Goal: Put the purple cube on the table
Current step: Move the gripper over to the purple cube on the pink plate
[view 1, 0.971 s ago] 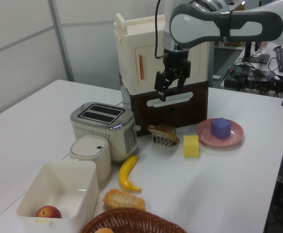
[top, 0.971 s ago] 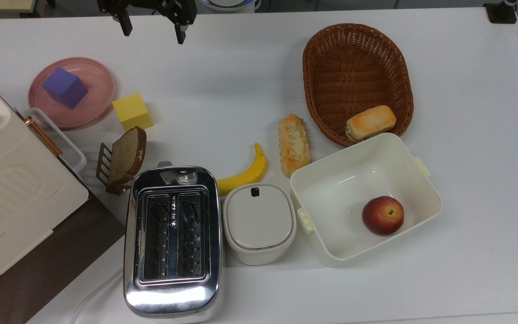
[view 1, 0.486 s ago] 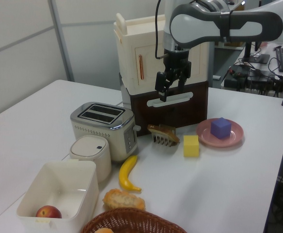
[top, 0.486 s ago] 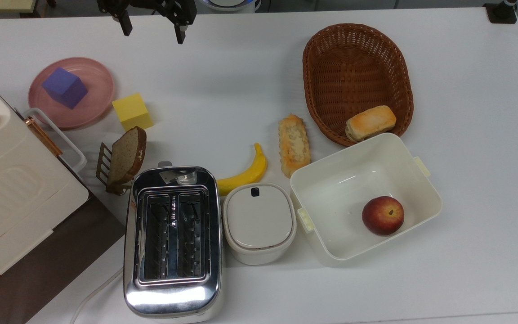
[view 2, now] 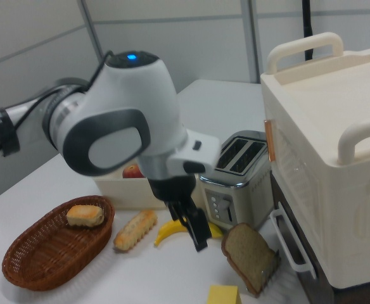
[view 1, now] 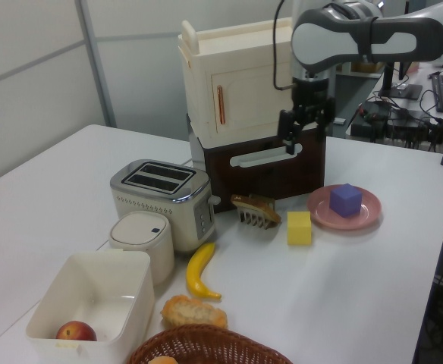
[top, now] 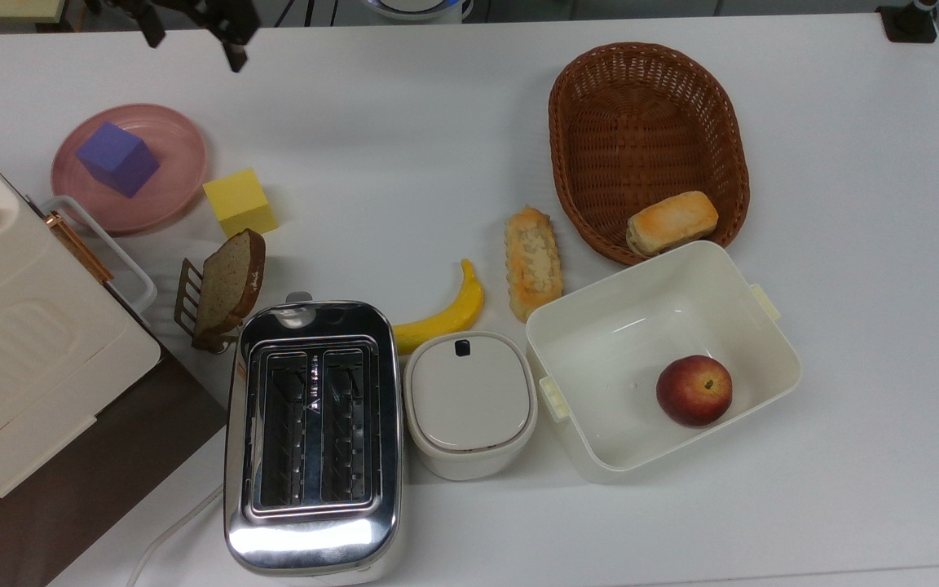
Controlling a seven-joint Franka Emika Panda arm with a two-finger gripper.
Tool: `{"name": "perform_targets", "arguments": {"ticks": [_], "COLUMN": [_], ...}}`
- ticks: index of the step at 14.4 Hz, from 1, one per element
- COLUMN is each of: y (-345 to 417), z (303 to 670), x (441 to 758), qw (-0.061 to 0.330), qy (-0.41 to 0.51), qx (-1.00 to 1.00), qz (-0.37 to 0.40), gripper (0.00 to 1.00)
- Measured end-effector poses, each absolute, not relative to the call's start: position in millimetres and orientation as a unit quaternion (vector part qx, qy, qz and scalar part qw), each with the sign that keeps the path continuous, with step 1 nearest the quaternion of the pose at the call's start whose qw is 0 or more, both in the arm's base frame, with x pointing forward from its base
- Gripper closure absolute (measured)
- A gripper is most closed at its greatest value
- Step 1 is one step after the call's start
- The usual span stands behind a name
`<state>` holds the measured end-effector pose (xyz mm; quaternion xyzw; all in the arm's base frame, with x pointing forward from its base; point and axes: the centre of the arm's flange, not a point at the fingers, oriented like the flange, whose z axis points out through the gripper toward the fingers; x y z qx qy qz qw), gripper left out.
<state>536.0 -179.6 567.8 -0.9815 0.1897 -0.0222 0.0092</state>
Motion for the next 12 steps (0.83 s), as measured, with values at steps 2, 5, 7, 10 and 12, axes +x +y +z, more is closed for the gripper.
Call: {"name": "perform_targets", "arguments": {"ticks": [2,5,7,10,12], "y": [-198.4,-251.6,-283.4,-320.0,-332.9], "z": [552.7,507.7,471.9,425.2,423.2], "x": [530.0,529.2,529.8,529.2,522.0], "qw": [0.009,0.002,-0.003,-0.027,-0.031], "qy": [0.207,0.254,0.278,0.292,0.300], "qx": [-0.978,-0.966,-0.959,-0.955,-0.953], "qz": [-0.015,-0.046,-0.052,-0.038,-0.035], "gripper": [0.00,0.00,0.00,0.00,0.00]}}
